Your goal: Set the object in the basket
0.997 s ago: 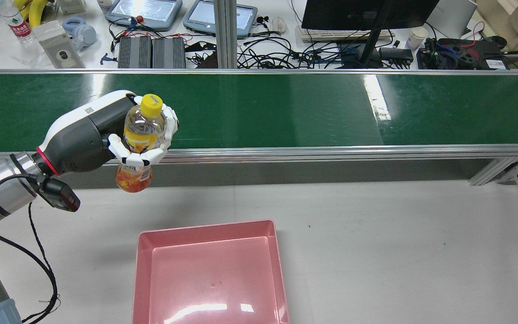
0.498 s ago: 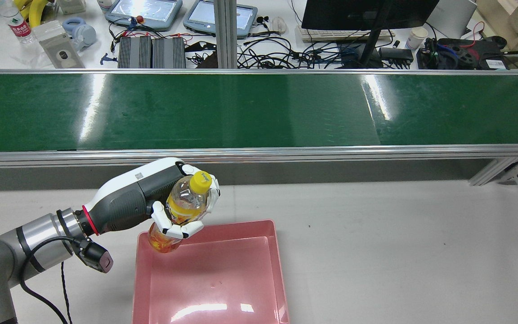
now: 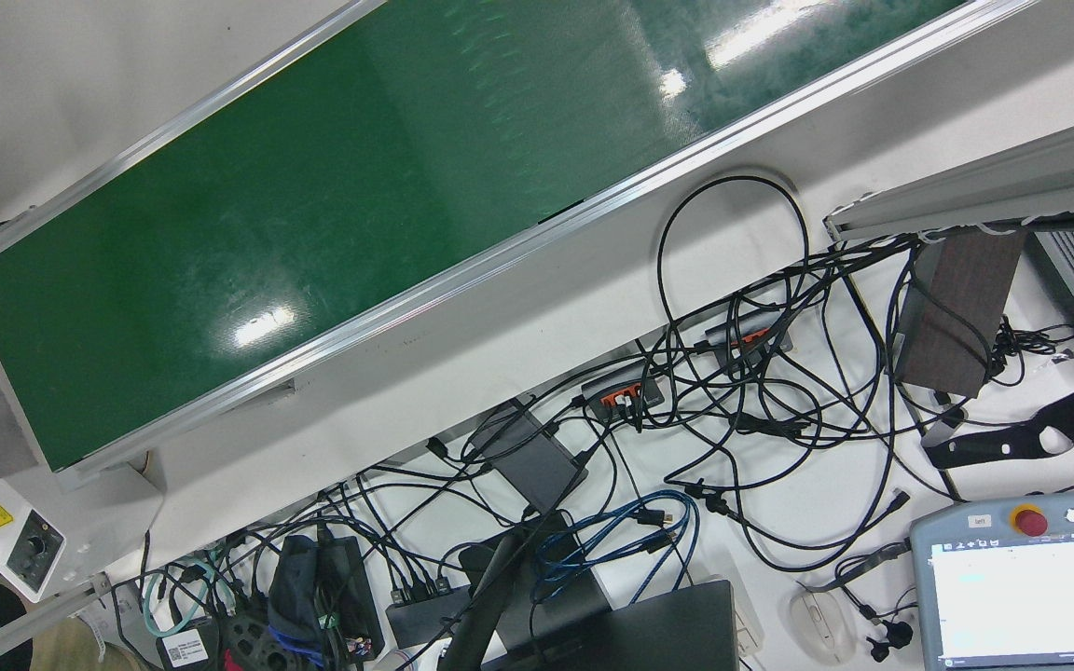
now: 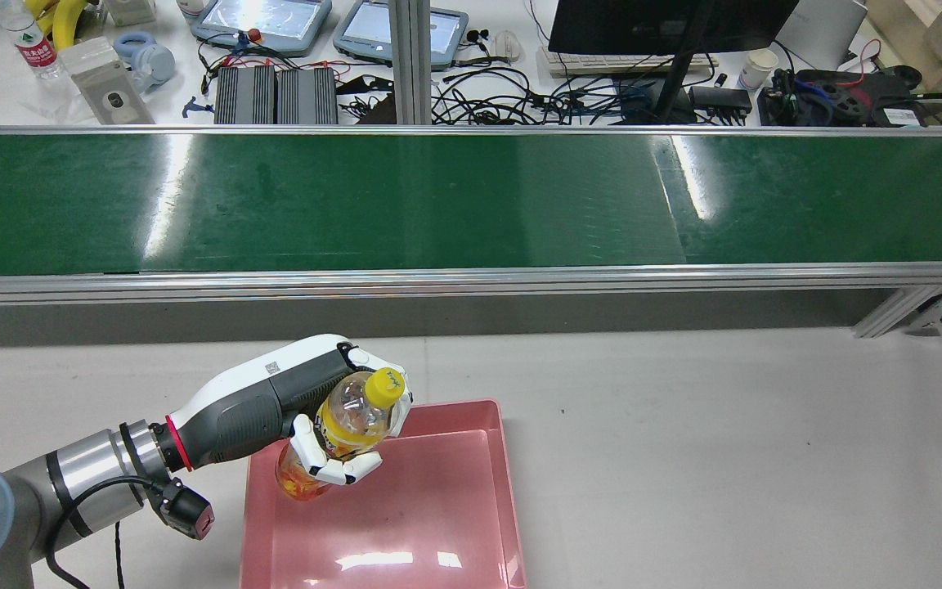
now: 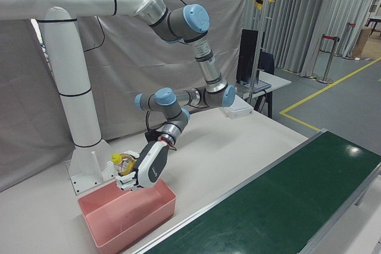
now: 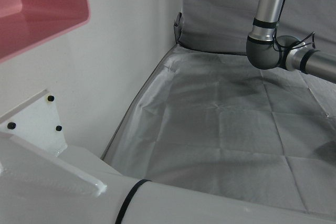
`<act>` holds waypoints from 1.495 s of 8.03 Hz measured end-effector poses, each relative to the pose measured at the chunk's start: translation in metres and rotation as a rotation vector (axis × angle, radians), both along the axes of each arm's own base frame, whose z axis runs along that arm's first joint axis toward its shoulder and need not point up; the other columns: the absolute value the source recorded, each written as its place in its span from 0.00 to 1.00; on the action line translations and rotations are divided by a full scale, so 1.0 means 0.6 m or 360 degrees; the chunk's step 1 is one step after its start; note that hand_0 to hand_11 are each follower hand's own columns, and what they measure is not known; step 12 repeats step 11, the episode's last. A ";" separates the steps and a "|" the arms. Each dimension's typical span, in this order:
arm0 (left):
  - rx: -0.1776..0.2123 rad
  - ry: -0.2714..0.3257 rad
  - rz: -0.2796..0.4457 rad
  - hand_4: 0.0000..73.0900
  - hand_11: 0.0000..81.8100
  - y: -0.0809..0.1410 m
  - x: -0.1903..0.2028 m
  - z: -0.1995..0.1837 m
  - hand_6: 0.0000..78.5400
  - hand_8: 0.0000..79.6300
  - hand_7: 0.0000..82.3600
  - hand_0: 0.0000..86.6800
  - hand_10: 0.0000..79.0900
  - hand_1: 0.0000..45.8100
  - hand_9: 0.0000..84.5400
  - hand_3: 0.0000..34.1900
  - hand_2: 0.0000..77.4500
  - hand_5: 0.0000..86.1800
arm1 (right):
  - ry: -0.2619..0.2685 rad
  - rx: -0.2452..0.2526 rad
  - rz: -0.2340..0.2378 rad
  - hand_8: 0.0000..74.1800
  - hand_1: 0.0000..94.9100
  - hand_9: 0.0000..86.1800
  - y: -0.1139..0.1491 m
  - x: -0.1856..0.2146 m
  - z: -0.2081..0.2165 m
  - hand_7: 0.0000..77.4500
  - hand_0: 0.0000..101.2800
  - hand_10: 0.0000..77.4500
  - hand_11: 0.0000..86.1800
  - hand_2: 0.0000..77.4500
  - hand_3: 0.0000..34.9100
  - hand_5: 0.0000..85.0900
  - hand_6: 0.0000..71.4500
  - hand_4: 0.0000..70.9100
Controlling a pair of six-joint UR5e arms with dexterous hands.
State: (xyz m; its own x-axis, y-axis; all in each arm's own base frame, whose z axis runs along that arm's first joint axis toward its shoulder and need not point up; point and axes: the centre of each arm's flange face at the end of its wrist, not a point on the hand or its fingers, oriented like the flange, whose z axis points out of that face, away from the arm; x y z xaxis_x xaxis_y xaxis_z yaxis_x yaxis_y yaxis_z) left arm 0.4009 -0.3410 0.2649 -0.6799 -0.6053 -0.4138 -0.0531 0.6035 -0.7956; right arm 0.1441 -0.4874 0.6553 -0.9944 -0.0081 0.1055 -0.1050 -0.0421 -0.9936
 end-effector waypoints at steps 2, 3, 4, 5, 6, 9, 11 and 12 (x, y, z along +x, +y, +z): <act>-0.0004 -0.0030 0.0011 0.69 0.65 0.006 -0.003 0.005 0.61 0.86 0.75 0.73 0.48 0.18 0.65 0.00 0.65 0.58 | 0.0000 0.0000 0.0000 0.00 0.00 0.00 0.000 0.000 0.000 0.01 0.00 0.00 0.00 0.01 0.00 0.00 0.00 0.00; -0.0008 -0.0047 0.0015 0.44 0.57 0.010 -0.008 0.016 0.52 0.86 0.67 0.71 0.39 0.21 0.65 0.00 0.62 0.68 | 0.0000 0.0000 0.0000 0.00 0.00 0.00 0.000 0.000 0.000 0.01 0.00 0.00 0.00 0.01 0.00 0.00 0.00 0.00; -0.0008 -0.0049 0.0017 0.44 0.57 0.016 -0.023 0.023 0.52 0.86 0.67 0.71 0.39 0.21 0.65 0.00 0.62 0.68 | 0.0000 0.0000 0.0001 0.00 0.00 0.00 0.000 0.000 0.000 0.01 0.00 0.00 0.00 0.01 0.00 0.00 0.00 0.00; -0.0003 -0.0041 0.0021 0.17 0.36 0.027 -0.045 0.029 0.06 0.79 0.21 0.58 0.26 0.15 0.60 0.00 0.15 0.54 | 0.0000 0.0000 0.0001 0.00 0.00 0.00 0.000 0.000 0.000 0.01 0.00 0.00 0.00 0.01 0.00 0.00 0.00 0.00; 0.0001 -0.0032 0.0022 0.18 0.20 0.034 -0.059 0.031 0.02 0.60 0.04 0.50 0.14 0.05 0.41 0.02 0.01 0.38 | 0.0000 0.0000 0.0001 0.00 0.00 0.00 0.000 0.000 0.000 0.01 0.00 0.00 0.00 0.01 0.00 0.00 0.00 0.00; 0.0009 -0.0012 0.0027 0.19 0.03 0.040 -0.069 0.029 0.02 0.05 0.03 0.53 0.01 0.02 0.14 0.05 0.01 0.23 | 0.0000 0.0000 0.0000 0.00 0.00 0.00 0.000 0.000 0.000 0.01 0.00 0.00 0.00 0.01 0.00 0.00 0.00 0.00; 0.0018 0.0010 0.0023 0.17 0.03 0.041 -0.076 0.021 0.02 0.10 0.03 0.54 0.02 0.02 0.14 0.08 0.01 0.23 | 0.0000 0.0000 0.0000 0.00 0.00 0.00 0.000 0.000 0.000 0.01 0.00 0.00 0.00 0.01 0.00 0.00 0.00 0.00; 0.0018 0.0010 0.0023 0.17 0.03 0.041 -0.076 0.021 0.02 0.10 0.03 0.54 0.02 0.02 0.14 0.08 0.01 0.23 | 0.0000 0.0000 0.0000 0.00 0.00 0.00 0.000 0.000 0.000 0.01 0.00 0.00 0.00 0.01 0.00 0.00 0.00 0.00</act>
